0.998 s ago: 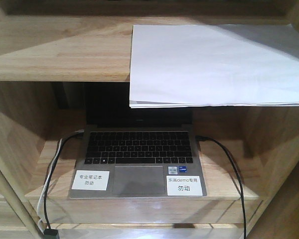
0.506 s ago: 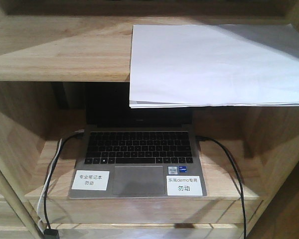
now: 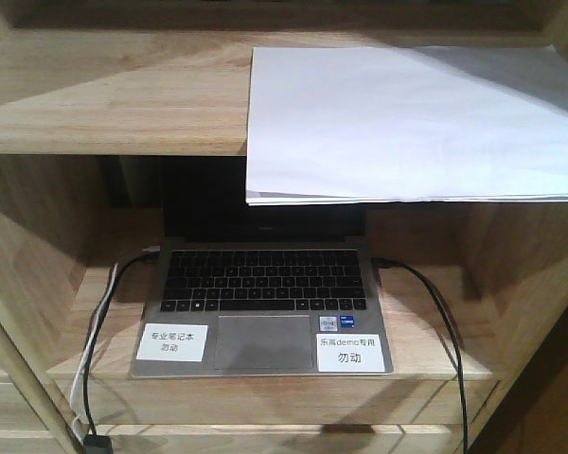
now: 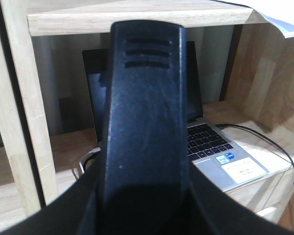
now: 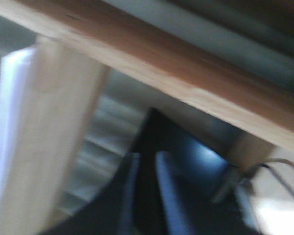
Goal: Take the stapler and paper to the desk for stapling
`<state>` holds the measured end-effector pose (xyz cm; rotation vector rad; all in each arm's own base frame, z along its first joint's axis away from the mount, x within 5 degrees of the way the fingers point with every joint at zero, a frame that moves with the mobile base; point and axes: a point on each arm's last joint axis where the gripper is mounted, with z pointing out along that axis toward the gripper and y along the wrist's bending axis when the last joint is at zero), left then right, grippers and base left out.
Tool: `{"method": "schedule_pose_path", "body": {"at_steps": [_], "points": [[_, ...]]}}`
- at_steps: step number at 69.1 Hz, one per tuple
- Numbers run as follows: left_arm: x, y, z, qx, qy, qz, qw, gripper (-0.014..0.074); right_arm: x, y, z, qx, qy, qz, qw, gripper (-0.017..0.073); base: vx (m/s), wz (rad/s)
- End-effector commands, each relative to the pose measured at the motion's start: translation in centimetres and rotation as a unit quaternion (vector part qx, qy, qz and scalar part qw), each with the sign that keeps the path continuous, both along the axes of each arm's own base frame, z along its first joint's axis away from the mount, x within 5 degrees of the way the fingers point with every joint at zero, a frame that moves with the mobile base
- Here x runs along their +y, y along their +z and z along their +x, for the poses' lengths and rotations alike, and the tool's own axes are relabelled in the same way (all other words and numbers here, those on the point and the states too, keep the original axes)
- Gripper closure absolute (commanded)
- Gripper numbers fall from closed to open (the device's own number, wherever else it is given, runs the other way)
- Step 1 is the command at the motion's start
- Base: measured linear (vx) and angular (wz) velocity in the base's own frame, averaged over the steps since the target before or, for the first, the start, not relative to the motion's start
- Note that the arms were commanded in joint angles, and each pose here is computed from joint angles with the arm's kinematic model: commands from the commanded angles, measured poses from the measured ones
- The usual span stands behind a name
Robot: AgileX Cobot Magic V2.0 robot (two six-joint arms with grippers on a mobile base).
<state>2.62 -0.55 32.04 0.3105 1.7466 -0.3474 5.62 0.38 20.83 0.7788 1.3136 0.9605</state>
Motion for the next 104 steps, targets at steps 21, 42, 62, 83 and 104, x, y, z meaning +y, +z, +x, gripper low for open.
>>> {"method": "schedule_pose_path", "body": {"at_steps": [21, 42, 62, 83, 104], "points": [[-0.1, 1.8, 0.0, -0.057, -0.008, -0.028, 0.998, 0.06, 1.8, 3.5, -0.6, -0.119, 0.136, 0.019, 0.983, -0.0008, 0.0, 0.0], [-0.1, 1.8, 0.0, -0.057, -0.008, -0.028, 0.998, 0.06, 3.8, 7.5, 2.3, -0.169, 0.222, 0.052, 0.959, -0.0003, 0.0, 0.0], [-0.1, 1.8, 0.0, -0.057, -0.008, -0.028, 0.998, 0.06, 5.1, 8.7, 6.4, -0.142, 0.25, 0.077, 0.955, -0.0003, 0.0, 0.0], [-0.1, 1.8, 0.0, -0.057, -0.008, -0.028, 0.998, 0.06, 5.7, 9.5, 9.5, -0.12, 0.249, 0.082, 0.958, -0.0003, 0.0, 0.0], [-0.1, 1.8, 0.0, -0.057, -0.008, -0.028, 0.998, 0.06, 6.2, 10.3, 12.3, -0.108, 0.244, 0.091, 0.959, -0.0003, 0.0, 0.0]]}}
